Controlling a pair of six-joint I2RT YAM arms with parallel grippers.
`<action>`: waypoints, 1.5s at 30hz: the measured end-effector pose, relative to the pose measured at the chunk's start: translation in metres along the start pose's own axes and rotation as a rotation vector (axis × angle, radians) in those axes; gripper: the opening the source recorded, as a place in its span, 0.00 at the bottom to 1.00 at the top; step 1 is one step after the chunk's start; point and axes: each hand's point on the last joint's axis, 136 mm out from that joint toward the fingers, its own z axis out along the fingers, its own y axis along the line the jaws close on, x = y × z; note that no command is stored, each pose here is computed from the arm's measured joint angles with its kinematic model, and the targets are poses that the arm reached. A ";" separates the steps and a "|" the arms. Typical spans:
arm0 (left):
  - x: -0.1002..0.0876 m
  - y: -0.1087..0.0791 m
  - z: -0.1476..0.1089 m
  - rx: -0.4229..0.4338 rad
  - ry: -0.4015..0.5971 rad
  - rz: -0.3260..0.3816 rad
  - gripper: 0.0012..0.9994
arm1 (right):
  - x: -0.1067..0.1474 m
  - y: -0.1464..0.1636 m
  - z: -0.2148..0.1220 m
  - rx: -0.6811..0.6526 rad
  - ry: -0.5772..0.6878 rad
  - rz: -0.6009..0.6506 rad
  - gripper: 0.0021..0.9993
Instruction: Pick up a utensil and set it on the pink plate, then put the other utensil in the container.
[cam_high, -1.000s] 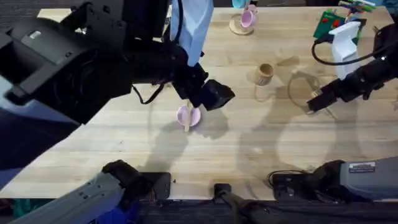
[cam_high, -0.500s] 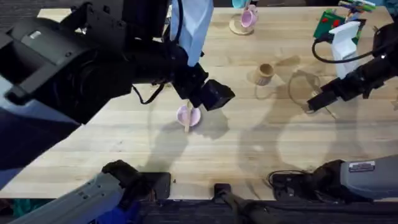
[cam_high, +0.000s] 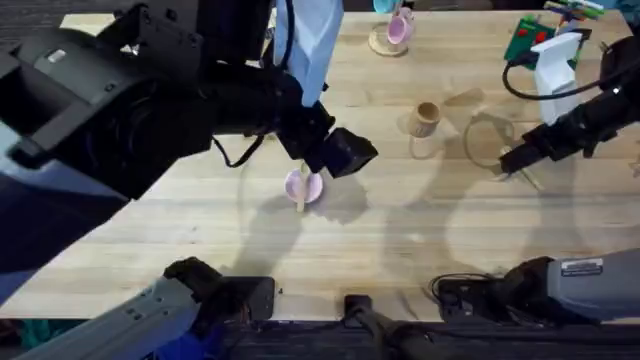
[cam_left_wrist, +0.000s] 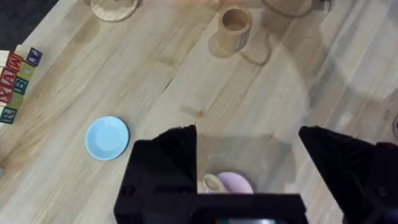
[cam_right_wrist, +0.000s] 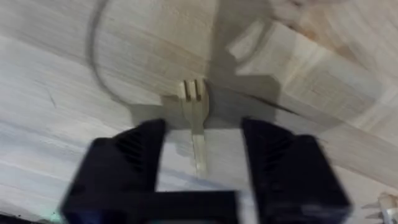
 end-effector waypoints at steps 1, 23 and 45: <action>0.000 0.000 0.000 0.000 0.000 0.000 0.99 | -0.001 0.000 0.000 0.001 -0.003 0.001 0.59; 0.000 0.000 0.000 0.000 0.000 0.000 0.99 | 0.008 0.014 -0.005 -0.075 0.045 0.012 0.03; 0.000 0.000 0.000 0.000 0.000 0.000 0.99 | -0.023 0.025 -0.120 0.142 -0.339 -0.043 0.03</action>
